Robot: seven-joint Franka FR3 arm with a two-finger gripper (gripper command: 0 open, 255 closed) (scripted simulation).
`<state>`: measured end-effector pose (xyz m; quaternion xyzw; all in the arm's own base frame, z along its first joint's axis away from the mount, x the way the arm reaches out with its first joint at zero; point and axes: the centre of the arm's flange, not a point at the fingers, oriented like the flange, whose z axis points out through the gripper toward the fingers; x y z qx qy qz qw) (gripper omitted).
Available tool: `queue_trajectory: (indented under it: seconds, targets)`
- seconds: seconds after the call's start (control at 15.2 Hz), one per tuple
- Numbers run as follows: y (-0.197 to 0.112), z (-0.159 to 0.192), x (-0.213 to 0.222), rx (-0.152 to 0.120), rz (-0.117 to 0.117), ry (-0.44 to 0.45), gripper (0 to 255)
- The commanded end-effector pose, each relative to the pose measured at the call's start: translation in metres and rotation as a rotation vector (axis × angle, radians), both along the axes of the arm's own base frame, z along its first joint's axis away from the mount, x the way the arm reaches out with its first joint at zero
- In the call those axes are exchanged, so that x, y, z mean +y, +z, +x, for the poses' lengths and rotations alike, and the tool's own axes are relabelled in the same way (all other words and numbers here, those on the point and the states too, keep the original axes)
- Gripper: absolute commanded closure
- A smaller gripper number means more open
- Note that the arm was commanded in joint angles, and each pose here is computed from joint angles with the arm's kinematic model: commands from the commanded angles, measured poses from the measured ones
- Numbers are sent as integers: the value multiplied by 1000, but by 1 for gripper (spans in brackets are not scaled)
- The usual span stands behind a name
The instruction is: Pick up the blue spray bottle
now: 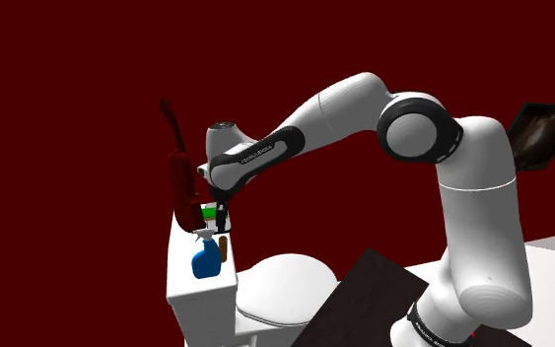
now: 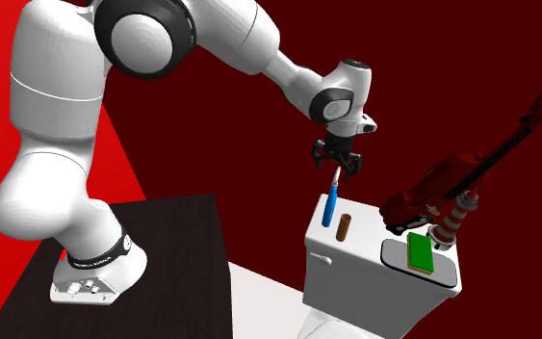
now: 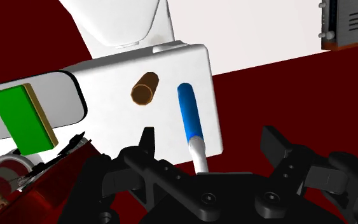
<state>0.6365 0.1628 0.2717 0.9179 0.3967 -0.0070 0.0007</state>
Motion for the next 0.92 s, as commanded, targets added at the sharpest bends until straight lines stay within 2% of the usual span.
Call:
queue_trajectory:
  seconds: [0.0,0.13,0.73,0.79,0.86]
  targets:
    - [-17,17,18,-5,1,36,0]
    - [-29,30,31,-9,2,66,0]
    - [-69,29,31,-9,2,66,0]
    - [-70,30,31,-9,2,66,255]
    - [-69,29,31,-9,2,66,255]
